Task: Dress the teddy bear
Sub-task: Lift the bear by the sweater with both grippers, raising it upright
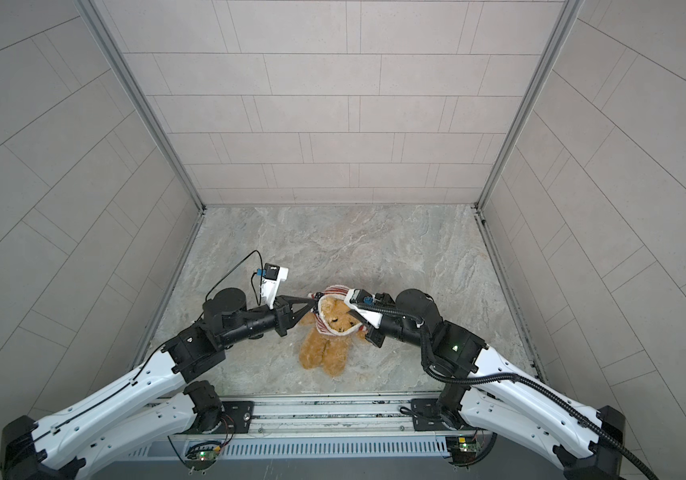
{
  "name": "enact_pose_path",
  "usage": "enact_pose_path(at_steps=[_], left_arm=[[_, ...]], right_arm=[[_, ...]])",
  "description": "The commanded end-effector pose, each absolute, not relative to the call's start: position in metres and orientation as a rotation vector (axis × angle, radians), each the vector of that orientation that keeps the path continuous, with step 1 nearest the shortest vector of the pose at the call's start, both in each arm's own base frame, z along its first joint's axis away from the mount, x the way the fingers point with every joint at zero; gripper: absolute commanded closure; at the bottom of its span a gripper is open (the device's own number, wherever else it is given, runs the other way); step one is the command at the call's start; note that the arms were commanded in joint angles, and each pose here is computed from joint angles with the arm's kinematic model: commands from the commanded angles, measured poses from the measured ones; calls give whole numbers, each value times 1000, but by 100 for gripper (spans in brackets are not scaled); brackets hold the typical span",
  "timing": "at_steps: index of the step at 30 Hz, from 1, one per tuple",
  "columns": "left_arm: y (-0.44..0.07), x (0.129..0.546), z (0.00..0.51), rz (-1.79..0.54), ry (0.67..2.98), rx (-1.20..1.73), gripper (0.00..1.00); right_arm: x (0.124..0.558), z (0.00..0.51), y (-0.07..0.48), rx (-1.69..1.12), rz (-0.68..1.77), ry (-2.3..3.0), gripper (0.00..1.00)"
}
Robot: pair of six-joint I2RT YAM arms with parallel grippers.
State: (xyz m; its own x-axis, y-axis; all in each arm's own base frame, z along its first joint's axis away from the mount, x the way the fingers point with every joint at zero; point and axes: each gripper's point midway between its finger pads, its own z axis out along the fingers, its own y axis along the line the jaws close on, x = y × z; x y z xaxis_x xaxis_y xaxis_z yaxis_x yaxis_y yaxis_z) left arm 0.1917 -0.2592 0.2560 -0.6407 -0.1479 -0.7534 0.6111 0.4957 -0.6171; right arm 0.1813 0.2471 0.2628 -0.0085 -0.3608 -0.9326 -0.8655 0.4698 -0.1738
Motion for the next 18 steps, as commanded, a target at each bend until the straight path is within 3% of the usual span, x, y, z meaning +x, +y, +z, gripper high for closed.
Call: enact_pose_path(at_steps=[1,11,18], left_arm=[[-254,195,259,-1173,1939,378,100],[-228,221,212,-1090,2050,221,100],[-228,221,189,-1037,2129,256,100]], right_arm=[[176,293,248,-1077,578,1465,100],[162,305,247,-1087,626,1372,100],[178,311,240,-977,580,1427,100]])
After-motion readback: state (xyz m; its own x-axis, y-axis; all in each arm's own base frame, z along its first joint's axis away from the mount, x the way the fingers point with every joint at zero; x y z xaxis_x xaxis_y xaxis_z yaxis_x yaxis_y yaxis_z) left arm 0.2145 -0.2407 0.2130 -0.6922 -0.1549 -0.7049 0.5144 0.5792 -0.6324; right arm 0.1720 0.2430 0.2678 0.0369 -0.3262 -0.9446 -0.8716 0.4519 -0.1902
